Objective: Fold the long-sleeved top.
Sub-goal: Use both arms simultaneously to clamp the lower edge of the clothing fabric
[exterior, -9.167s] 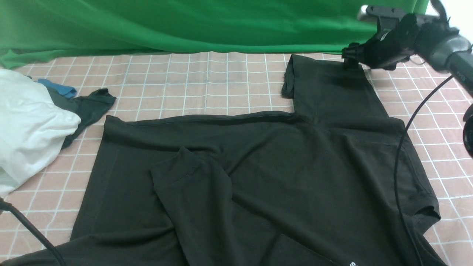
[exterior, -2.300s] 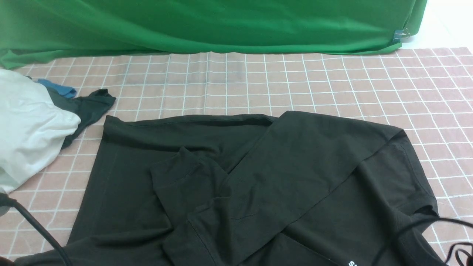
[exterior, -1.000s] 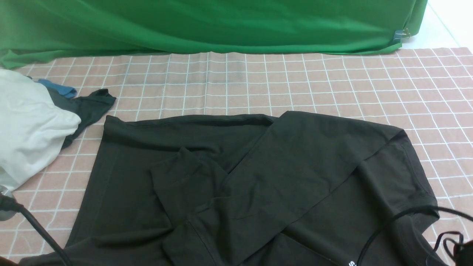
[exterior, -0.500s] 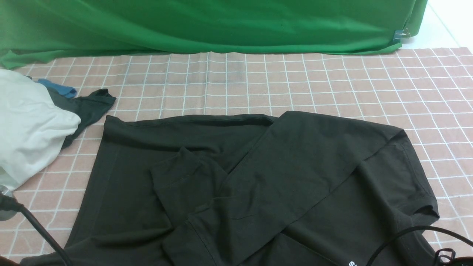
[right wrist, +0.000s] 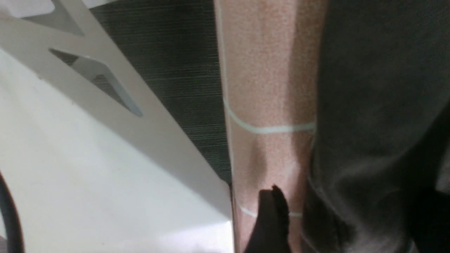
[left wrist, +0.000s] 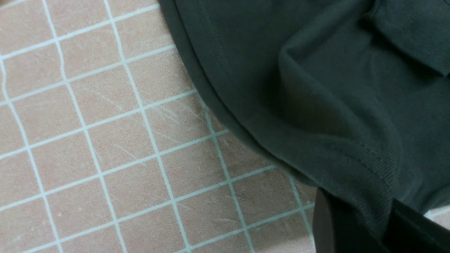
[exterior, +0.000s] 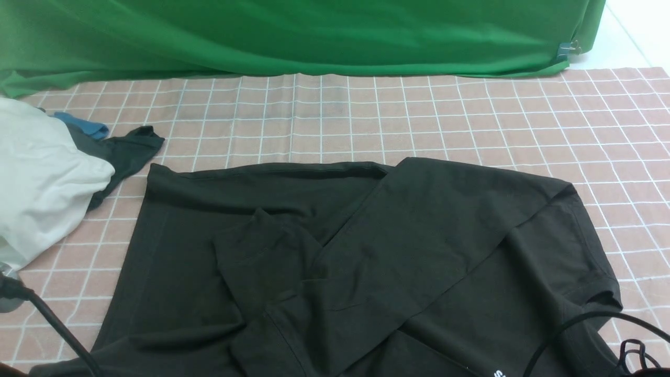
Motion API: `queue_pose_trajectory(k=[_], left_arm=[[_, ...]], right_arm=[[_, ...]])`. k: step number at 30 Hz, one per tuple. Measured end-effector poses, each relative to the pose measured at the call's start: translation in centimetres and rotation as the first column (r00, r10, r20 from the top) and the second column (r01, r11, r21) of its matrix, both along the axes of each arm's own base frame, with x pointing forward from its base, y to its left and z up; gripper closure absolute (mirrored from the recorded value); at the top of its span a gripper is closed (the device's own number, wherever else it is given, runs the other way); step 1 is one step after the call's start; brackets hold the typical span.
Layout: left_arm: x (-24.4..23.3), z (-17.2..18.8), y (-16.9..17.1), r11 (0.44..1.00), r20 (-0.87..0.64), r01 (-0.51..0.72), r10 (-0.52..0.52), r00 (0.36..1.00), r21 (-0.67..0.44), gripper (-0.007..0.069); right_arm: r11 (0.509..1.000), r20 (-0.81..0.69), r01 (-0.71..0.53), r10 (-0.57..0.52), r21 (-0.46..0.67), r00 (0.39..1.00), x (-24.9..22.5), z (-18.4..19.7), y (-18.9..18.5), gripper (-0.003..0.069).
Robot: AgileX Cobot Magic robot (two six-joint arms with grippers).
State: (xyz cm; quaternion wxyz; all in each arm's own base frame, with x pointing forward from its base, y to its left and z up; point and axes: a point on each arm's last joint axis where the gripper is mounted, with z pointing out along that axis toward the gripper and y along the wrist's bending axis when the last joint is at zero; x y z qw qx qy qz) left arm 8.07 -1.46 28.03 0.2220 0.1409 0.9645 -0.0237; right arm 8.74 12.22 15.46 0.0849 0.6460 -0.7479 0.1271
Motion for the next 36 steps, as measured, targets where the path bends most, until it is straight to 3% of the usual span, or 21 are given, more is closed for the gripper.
queue_pose_trajectory(k=[13, 17, 24, 30, 36], left_arm=[[-0.2, 0.1, -0.1, 1.000, 0.011, 0.001, -0.001, 1.000, -0.012, 0.0587], [-0.7, 0.3, 0.0, 1.000, 0.027, 0.002, -0.001, 1.000, -0.012, 0.0587], [-1.3, 0.5, 0.2, 1.000, 0.058, -0.008, 0.008, 0.998, -0.003, 0.0587], [-1.9, 2.6, 0.5, 1.000, 0.160, -0.025, 0.025, 0.987, -0.001, 0.0587], [-2.0, 2.9, 0.9, 0.997, 0.177, -0.067, 0.061, 0.982, 0.026, 0.0587]], right_arm=[[0.999, 0.014, -0.034, 0.033, 0.041, 0.999, 0.0, -0.6, 0.0, 0.0459], [0.999, 0.012, -0.031, 0.031, 0.022, 0.999, 0.0, -0.4, -0.1, 0.0592], [0.995, 0.011, 0.091, -0.090, -0.038, 0.996, 0.3, 1.6, 0.4, 0.0604], [0.973, -0.041, 0.208, -0.204, 0.098, 0.978, -0.9, 4.1, 0.5, 0.0604], [0.956, -0.079, 0.248, -0.239, 0.156, 0.968, -2.0, 4.8, -0.3, 0.0604]])
